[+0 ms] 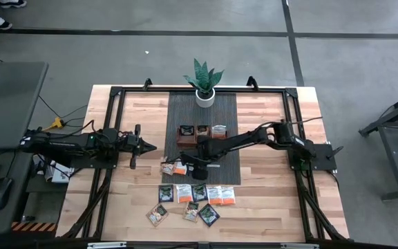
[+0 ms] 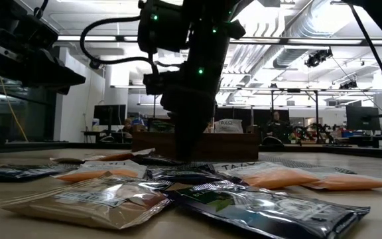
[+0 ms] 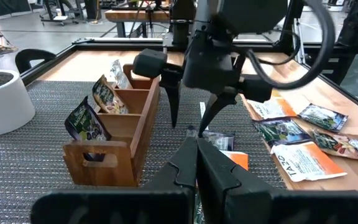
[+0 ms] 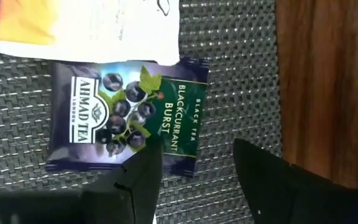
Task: Pick & Place Tea
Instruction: Put the violet tea bag into the left section of the wooden organizer
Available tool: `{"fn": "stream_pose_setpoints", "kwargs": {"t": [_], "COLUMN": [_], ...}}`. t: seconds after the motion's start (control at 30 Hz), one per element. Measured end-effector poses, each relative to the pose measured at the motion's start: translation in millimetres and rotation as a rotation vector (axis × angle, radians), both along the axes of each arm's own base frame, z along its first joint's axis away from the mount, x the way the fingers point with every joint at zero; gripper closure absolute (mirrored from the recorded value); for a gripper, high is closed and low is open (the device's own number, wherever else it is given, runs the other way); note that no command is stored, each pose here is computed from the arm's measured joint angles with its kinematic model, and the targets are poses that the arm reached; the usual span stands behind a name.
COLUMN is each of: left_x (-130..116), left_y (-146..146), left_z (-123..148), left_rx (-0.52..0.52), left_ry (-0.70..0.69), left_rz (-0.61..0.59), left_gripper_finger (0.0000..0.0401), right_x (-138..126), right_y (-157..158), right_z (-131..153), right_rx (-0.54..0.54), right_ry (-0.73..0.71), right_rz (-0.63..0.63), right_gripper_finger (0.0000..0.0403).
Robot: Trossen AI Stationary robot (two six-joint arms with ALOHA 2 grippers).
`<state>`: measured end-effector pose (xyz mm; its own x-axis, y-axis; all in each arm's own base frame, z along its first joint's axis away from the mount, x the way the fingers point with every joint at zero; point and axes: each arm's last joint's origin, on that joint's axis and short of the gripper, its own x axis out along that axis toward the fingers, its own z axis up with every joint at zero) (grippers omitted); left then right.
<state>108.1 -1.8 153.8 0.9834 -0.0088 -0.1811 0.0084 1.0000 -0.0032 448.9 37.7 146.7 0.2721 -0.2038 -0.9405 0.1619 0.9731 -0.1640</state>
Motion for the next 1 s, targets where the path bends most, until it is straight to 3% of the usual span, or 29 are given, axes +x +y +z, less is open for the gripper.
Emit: {"fn": "stream_pose_setpoints", "kwargs": {"t": [0.57,1.0], "left_x": [0,0], "left_y": [0,0], "left_z": [0,0], "left_rx": [0.0,0.0], "left_ry": [0.0,0.0], "left_rz": [0.0,0.0], "left_gripper_finger": [0.04,0.04], "right_x": [4,5], "right_y": [0,-5], "right_z": [-19,-30], "right_rx": [0.04,0.137], "right_ry": [0.026,0.053], "right_rz": [-0.003,-0.039], "right_gripper_finger": [0.021,0.021]}}
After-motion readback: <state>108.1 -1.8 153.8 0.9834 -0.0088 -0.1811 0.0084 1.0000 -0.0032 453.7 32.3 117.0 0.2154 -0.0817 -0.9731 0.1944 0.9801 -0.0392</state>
